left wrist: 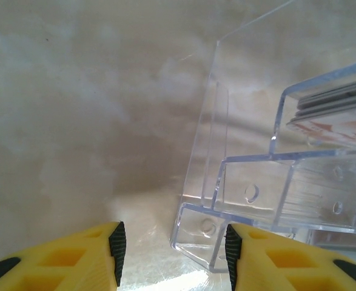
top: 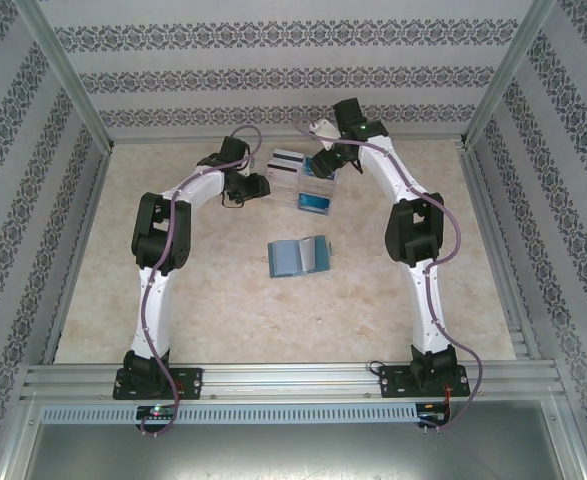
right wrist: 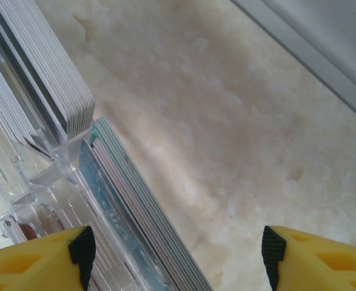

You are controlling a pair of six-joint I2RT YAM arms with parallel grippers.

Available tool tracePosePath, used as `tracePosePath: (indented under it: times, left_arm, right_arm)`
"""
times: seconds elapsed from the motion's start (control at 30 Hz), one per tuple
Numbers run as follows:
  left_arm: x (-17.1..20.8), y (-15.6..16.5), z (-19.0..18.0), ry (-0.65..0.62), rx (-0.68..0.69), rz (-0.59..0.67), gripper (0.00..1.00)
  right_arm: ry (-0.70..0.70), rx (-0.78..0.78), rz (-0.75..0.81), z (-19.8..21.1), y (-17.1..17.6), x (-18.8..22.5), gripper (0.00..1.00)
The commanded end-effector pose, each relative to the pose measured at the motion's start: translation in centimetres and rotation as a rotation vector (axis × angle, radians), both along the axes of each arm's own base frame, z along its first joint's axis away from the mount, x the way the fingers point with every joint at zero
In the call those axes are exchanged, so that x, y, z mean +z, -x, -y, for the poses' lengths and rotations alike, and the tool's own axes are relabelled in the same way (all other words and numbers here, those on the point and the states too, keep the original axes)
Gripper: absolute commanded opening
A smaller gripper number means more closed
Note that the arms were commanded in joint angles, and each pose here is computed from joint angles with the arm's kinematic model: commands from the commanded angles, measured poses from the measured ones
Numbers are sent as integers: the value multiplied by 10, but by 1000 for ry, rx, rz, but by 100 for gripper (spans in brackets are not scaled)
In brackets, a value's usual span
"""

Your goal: Put the credit cards into the card holder

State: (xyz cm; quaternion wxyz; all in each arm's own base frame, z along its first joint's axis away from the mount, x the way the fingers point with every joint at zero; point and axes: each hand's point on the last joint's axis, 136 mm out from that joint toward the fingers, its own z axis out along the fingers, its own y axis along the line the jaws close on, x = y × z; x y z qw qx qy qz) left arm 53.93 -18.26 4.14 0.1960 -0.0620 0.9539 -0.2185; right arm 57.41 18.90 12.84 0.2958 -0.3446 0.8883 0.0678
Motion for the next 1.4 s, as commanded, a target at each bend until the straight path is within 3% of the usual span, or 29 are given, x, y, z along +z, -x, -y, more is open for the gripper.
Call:
tracePosePath:
  times: [0.0,0.37,0.57,0.93,1.37]
  left_arm:
    - [-19,20,-5,-64,-28,-67,48]
    - [-19,20,-2,-46,-34,-67,48]
    - [-19,22,-2,-44,-40,-72,48]
    - [-14,20,1,-32,-49,-59,48]
    - [-10,20,2,-30,-61,-52,48]
  right_arm:
    - [-23,-15,-1,3,-5,4,75]
    - [-15,38,-78,-10,7,-24,76]
    - [36,-13,-67,-2,-4,-34,76]
    - [-76,-78,13,6,-19,11,74]
    - [-158,-71,17,-2,-19,25,69]
